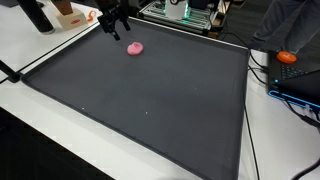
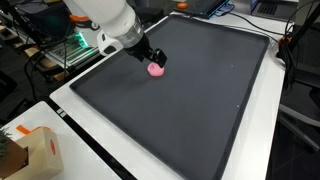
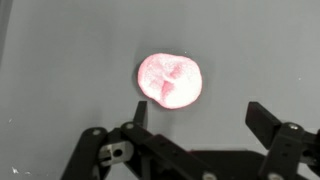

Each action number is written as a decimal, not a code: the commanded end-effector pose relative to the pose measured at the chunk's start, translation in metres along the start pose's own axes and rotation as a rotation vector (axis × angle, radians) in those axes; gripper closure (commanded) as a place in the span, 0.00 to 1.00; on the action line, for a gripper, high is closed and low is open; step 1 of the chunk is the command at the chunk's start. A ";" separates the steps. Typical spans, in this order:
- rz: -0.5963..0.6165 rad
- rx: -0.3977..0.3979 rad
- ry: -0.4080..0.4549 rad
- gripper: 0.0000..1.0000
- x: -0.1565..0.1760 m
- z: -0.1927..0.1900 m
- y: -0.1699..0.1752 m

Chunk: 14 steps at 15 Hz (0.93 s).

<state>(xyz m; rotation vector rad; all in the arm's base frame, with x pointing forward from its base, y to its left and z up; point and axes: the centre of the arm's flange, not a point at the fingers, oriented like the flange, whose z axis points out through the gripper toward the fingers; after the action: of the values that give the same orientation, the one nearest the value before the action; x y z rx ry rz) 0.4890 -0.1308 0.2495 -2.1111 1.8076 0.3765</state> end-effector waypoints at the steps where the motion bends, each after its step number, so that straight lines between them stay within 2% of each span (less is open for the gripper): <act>1: -0.039 -0.011 0.095 0.00 -0.035 -0.021 -0.005; 8: -0.070 -0.090 0.283 0.00 -0.083 -0.044 -0.015; 9: -0.074 -0.071 0.231 0.00 -0.066 -0.039 -0.026; 14: -0.073 -0.070 0.239 0.00 -0.069 -0.040 -0.028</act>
<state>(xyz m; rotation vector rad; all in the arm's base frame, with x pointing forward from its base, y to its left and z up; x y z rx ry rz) 0.5053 -0.0820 0.3164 -2.3494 1.8610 0.1774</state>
